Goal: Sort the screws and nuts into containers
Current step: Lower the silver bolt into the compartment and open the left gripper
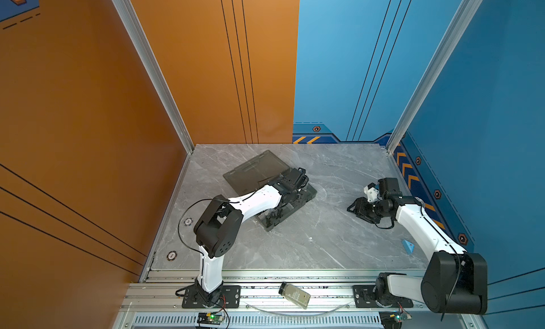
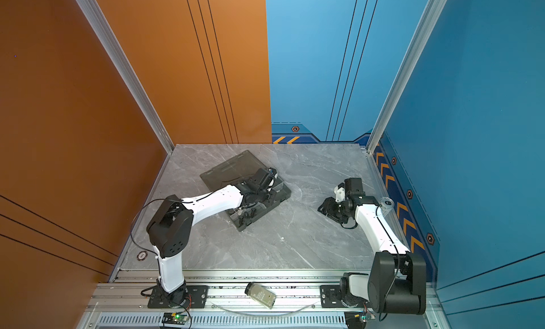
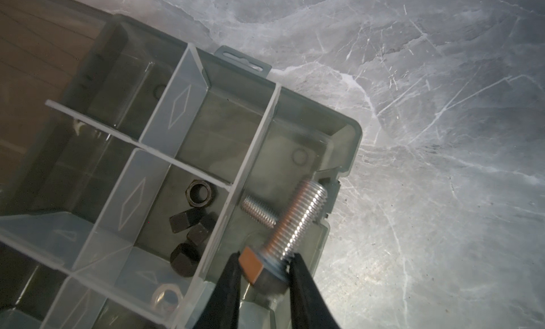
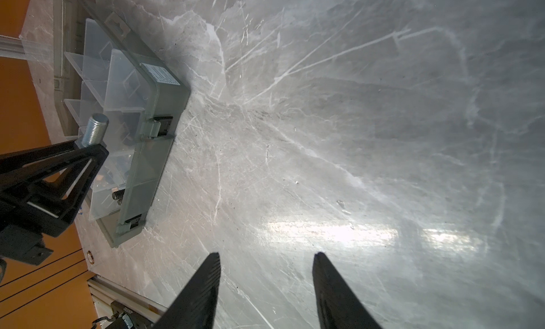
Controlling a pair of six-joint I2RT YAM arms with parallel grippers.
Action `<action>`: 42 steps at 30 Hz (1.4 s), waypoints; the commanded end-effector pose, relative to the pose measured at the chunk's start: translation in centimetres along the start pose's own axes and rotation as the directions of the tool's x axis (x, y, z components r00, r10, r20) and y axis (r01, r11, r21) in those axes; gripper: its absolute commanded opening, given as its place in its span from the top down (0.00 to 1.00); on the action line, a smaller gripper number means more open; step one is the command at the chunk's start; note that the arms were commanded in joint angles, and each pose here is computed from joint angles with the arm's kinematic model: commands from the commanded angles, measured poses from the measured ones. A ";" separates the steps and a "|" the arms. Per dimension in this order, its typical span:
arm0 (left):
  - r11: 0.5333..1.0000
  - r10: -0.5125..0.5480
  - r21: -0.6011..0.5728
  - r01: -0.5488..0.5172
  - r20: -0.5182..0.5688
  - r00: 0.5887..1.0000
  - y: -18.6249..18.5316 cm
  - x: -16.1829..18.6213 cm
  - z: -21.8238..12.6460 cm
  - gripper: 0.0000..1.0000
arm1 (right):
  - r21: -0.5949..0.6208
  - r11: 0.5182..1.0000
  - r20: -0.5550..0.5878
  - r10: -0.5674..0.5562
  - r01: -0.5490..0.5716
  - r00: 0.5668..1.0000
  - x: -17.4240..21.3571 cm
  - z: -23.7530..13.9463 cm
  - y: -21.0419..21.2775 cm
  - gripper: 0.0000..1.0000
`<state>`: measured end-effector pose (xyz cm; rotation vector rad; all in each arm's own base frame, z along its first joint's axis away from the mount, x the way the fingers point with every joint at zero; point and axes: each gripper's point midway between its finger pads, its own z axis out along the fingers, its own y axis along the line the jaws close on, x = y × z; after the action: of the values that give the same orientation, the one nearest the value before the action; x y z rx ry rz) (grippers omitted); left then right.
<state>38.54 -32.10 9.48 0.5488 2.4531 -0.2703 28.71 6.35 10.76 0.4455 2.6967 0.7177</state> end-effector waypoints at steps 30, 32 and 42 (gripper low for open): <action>0.999 -0.027 -0.016 0.028 0.052 0.998 0.3 -1.9 -1.9 0.43 | -0.014 1.000 -0.013 -0.025 0.025 1.000 0.2 -0.4 0.5 0.42; 1.000 -0.027 -0.009 0.027 0.062 0.998 0.1 -2.2 -2.5 0.25 | -0.015 0.999 -0.012 -0.029 0.029 1.000 0.2 -0.5 0.6 0.42; 1.000 -0.028 -0.005 0.029 0.122 0.992 0.7 -2.3 -7.6 0.02 | -0.033 0.992 0.023 -0.121 0.122 0.992 -0.4 -1.2 1.8 0.42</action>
<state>37.83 -31.17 16.09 0.4800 2.3452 -0.3324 28.79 6.68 11.15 0.3674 2.6958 0.7124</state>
